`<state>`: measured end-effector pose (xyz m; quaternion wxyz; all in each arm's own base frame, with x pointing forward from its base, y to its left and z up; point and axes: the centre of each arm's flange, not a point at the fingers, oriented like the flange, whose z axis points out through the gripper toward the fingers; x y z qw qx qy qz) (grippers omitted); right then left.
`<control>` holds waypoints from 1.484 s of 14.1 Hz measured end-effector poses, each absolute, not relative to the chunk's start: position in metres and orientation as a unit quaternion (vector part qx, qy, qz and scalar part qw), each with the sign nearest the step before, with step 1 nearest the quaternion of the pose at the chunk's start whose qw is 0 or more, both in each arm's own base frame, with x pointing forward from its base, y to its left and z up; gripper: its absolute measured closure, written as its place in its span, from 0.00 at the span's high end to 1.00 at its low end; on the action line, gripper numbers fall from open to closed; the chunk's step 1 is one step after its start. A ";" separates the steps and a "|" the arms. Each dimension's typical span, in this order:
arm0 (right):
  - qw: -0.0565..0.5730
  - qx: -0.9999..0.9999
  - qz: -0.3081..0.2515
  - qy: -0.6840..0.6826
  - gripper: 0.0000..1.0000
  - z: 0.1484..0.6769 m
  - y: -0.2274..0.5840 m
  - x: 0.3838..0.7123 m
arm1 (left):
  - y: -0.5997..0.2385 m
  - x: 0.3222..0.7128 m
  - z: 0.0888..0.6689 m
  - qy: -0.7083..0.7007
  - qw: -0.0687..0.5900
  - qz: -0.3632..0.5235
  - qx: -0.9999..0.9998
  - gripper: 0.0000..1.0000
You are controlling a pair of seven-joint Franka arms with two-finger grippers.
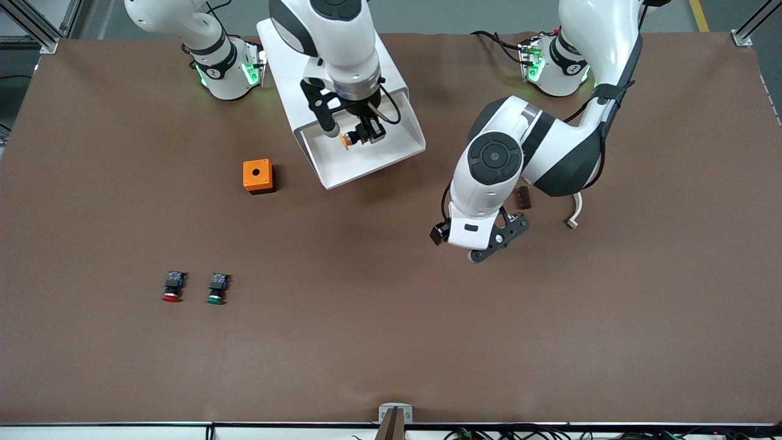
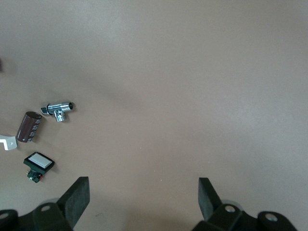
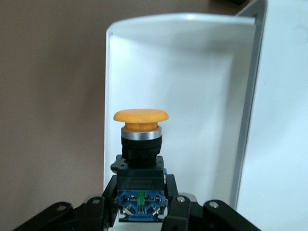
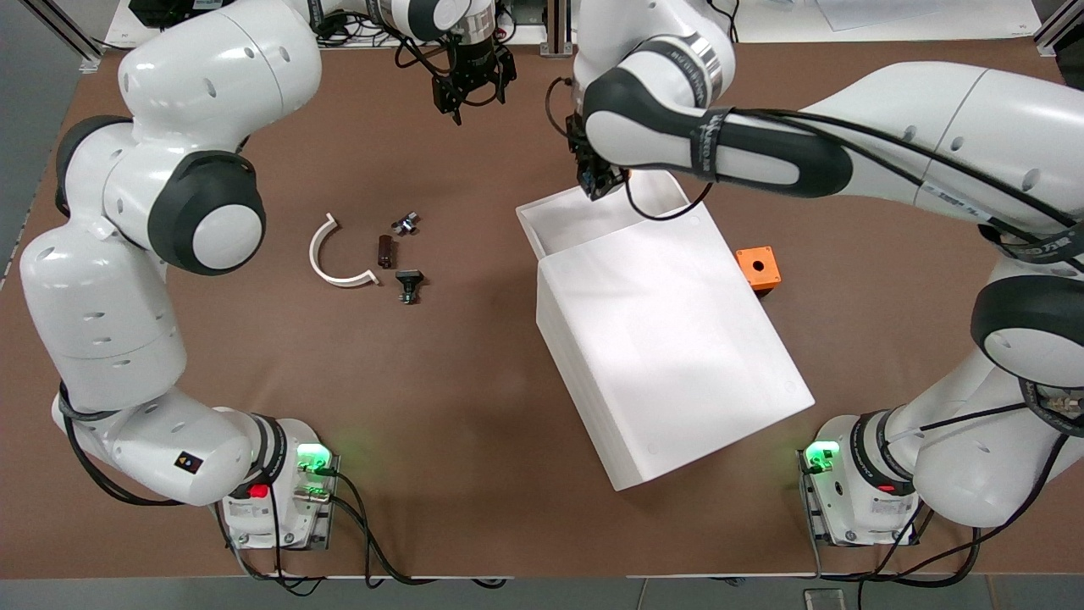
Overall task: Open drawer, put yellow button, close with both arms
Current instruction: 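Lower the yellow button into the drawer and open the right gripper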
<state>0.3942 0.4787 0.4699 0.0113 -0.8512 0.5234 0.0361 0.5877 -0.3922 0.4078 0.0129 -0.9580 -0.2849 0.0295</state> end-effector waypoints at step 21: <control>-0.006 -0.846 0.035 0.533 0.42 0.430 0.517 0.358 | -0.392 0.588 0.408 -0.285 0.013 0.030 -0.958 1.00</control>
